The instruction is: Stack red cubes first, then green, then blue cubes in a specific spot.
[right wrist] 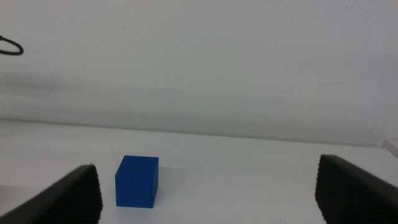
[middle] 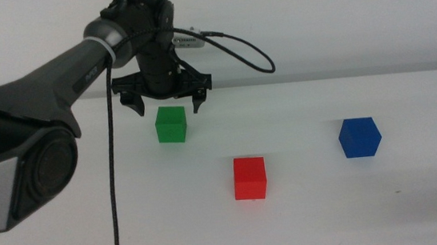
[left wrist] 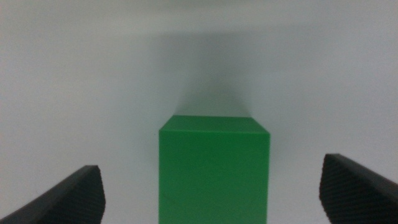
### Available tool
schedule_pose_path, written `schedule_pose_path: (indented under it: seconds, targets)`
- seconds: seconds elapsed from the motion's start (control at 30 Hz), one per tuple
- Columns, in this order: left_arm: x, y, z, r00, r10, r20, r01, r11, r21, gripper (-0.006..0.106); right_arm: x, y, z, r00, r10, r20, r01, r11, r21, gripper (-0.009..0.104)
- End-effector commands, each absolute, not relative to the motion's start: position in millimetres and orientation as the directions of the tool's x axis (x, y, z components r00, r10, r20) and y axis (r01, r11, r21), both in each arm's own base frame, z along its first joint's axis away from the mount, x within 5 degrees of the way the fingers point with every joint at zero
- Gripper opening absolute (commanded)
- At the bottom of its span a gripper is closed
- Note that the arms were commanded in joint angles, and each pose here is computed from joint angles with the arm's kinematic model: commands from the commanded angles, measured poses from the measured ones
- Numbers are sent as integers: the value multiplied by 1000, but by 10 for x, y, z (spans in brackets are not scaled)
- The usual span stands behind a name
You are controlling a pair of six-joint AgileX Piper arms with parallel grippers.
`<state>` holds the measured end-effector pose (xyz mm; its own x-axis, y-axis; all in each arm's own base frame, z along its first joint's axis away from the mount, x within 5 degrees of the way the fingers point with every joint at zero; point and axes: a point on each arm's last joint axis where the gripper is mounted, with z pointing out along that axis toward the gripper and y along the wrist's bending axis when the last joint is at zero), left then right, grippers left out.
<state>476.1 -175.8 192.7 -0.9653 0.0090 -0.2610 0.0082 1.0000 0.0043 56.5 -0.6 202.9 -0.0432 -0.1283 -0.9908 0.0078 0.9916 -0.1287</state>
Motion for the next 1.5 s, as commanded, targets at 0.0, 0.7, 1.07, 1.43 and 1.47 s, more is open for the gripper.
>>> schedule_pose_path:
  seconds: [0.0,0.7,1.07,1.43,1.47]
  targets:
    - [4701,-1725,1880,-984,-2,-178,-8,999,36,92,553,-9,1916,-36,-139,-990,13,990,-140,92]
    - [4764,-1746,1648,-985,4,-175,-2,999,34,54,553,-9,1918,-34,-139,-990,13,990,-140,92]
    - [4358,-1775,2601,-965,-13,-264,-12,1000,-7,-2,553,-9,1918,-34,-139,-990,13,990,-140,92]
    - [3262,-2427,2808,-972,-78,-223,-79,997,-5,-2,553,-9,1918,-34,-139,-990,13,990,-140,92]
    - [3244,-2493,2776,-973,-73,-220,-75,997,-2,-2,553,-9,1918,-34,-139,-990,13,990,-140,92]
